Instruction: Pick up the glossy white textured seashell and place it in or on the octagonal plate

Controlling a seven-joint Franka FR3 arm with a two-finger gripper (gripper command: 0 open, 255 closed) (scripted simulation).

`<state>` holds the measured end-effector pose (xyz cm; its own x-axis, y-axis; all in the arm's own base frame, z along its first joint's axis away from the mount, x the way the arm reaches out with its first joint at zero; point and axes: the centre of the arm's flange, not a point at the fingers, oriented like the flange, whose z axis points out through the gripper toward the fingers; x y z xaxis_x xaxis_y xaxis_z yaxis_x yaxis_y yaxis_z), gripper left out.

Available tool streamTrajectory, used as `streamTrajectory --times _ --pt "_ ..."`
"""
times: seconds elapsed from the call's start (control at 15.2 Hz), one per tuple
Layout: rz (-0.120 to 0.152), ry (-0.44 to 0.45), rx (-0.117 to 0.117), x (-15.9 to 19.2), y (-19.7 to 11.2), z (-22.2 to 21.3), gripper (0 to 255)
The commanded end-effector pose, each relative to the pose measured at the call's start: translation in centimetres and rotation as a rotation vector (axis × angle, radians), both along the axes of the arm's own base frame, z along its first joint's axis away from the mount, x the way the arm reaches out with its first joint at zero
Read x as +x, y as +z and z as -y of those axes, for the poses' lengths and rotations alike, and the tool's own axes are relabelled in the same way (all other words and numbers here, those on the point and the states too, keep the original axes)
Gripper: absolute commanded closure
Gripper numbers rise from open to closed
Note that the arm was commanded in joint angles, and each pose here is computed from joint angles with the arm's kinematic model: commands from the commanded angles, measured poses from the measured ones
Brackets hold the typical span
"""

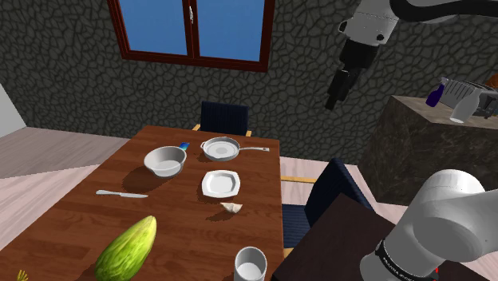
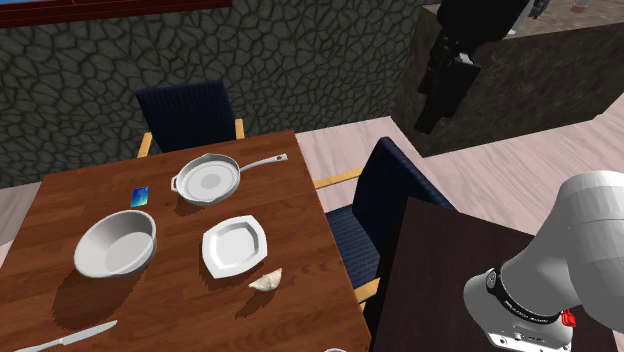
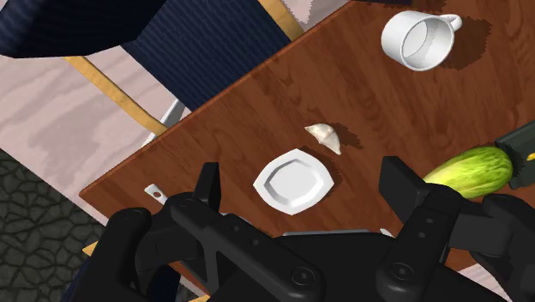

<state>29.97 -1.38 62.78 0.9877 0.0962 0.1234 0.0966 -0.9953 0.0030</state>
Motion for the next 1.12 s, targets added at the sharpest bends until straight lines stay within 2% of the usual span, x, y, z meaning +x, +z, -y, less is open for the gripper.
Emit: streamTrajectory --times 0.0,1.06 --pt "0.0 0.0 0.0 0.0 0.0 0.0 0" --pt "-0.009 0.112 0.037 10.0 -18.0 -4.2 0"
